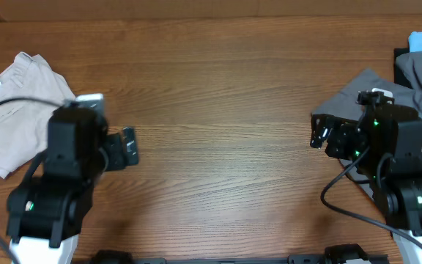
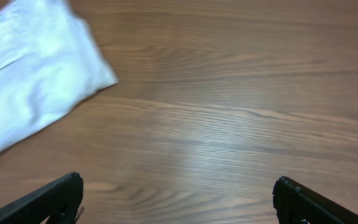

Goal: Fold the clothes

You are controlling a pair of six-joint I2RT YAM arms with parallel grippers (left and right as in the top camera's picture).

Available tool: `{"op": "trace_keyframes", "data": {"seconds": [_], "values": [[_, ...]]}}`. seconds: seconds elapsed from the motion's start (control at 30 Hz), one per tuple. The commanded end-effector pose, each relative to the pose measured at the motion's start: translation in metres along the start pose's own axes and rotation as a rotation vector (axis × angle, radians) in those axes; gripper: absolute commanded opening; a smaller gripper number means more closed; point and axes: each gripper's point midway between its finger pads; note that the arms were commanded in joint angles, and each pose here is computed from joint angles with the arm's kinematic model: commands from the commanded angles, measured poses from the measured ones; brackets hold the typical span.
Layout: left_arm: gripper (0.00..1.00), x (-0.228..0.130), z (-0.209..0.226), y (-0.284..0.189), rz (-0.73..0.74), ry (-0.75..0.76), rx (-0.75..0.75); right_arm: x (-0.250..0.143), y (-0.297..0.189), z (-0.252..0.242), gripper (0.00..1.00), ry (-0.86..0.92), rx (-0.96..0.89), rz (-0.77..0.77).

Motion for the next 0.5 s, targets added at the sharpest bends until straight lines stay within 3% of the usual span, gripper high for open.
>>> {"op": "trace_keyframes", "data": {"seconds": [0.0, 0.13, 0.47], "values": [[1.00, -0.004, 0.046, 0.000, -0.032, -0.142, 0.106, -0.003, 0.000, -0.012, 1.00, 0.021, -0.054, -0.004], [1.00, -0.003, 0.058, 0.001, -0.019, -0.236, 0.081, -0.002, -0.001, -0.025, 1.00, 0.058, -0.087, -0.012], [1.00, -0.002, 0.053, 0.006, -0.001, -0.247, 0.046, -0.022, -0.003, -0.029, 1.00, 0.066, -0.102, 0.071]]}}
Point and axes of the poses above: each gripper's point midway between its finger pads, its own y axis out along the fingers, its own z axis along the line the jaws close on, x = y × z, and after that the axes turned 12 degrees about -y, right-handed
